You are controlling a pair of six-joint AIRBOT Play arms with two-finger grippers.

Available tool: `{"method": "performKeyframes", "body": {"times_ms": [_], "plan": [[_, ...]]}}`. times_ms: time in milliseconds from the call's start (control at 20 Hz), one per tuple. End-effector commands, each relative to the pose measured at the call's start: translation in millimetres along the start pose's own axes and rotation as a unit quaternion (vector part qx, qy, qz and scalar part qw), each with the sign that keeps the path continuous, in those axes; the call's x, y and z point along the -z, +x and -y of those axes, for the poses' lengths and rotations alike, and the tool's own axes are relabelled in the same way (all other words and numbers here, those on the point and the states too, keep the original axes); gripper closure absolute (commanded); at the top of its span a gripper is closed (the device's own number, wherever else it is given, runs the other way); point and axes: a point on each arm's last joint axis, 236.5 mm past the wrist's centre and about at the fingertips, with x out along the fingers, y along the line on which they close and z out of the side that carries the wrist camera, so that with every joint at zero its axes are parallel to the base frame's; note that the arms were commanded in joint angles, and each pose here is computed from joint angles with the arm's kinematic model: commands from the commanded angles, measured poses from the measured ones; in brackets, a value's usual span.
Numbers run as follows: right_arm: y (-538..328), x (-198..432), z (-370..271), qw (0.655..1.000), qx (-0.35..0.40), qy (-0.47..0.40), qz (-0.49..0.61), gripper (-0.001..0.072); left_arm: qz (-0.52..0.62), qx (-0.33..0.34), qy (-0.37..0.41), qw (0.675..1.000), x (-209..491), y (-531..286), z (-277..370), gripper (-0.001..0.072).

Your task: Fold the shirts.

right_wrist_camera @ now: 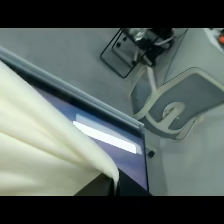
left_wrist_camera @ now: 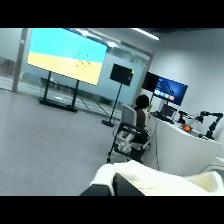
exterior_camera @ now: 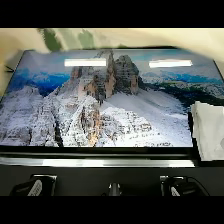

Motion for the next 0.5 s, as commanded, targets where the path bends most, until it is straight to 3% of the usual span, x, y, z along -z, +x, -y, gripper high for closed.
{"method": "performKeyframes", "body": {"times_ms": [0, 450], "plan": [[-28.6, -0.2, 16.7, 1.000, 0.015, 0.026, 0.000, 0.0697, -0.019, -0.012, 0.008, 1.000, -2.3, -23.5, 12.1, 0.0675], [-27.8, 17.5, 9.9, 0.999, 0.002, 0.023, -0.039, 0.0697, -0.056, -0.009, 0.022, 0.998, 15.7, -23.9, 11.6, 0.0675]]}}
